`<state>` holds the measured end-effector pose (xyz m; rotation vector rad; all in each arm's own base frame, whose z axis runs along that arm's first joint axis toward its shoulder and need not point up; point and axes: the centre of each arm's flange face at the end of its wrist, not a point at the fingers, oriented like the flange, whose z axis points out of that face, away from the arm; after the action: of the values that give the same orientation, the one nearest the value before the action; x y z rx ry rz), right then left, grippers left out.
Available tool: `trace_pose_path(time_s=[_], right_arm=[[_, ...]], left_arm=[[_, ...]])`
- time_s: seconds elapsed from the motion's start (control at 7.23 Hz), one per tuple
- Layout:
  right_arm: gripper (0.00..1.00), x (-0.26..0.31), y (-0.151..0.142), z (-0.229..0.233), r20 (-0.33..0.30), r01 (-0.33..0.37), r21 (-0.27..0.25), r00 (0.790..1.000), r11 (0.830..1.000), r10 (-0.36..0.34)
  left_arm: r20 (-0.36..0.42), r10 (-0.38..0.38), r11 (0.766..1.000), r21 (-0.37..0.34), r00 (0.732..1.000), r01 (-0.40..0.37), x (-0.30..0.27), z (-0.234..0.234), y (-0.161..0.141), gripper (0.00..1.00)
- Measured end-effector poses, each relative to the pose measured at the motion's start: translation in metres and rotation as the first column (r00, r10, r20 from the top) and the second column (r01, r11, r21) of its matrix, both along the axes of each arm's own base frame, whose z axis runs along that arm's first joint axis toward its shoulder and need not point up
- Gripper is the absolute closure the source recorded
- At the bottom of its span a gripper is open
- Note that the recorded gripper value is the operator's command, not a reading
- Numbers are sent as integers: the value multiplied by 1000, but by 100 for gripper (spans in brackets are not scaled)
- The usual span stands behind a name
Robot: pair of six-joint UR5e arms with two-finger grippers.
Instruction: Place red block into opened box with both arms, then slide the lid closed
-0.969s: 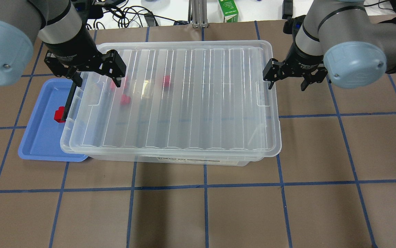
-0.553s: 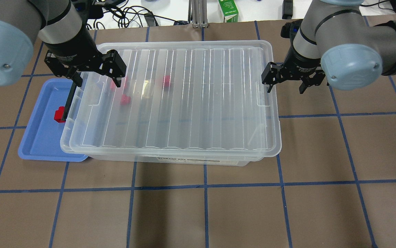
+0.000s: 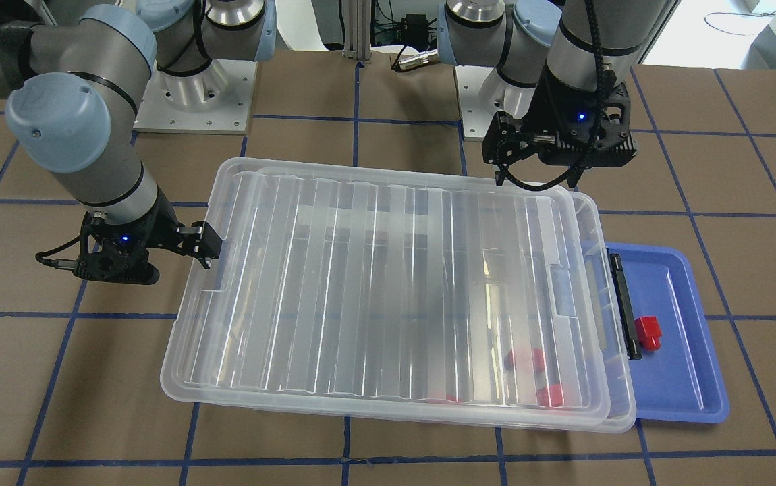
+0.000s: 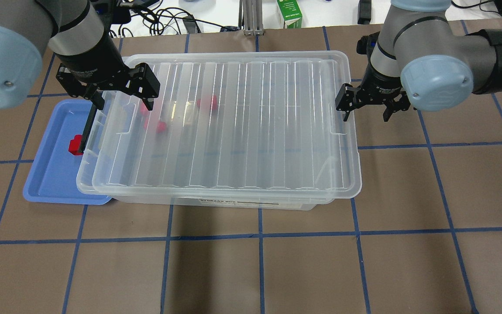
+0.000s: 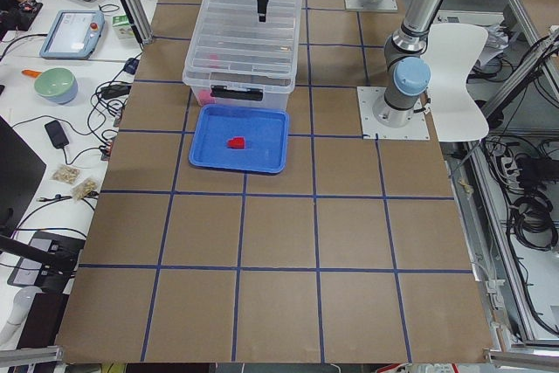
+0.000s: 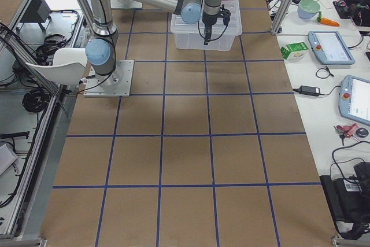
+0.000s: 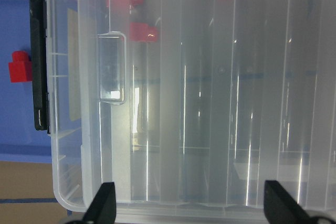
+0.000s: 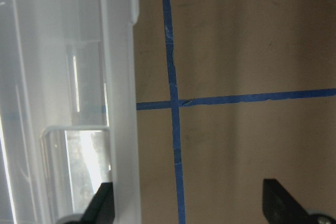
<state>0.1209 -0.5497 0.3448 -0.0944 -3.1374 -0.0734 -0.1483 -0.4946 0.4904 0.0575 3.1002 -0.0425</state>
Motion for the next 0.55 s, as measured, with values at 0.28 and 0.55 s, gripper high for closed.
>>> trace_pose_path(time_s=[0.28, 0.55], right_arm=[[0, -1, -1, 0, -2, -1, 0, 1000, 1000, 1], [0, -10, -3, 1, -3, -27, -1, 1000, 1000, 27]], left_arm=[[-2, 0, 1000, 2, 1000, 0, 0, -1, -1, 0], [-4, 0, 1000, 3, 1000, 0, 0, -2, -1, 0]])
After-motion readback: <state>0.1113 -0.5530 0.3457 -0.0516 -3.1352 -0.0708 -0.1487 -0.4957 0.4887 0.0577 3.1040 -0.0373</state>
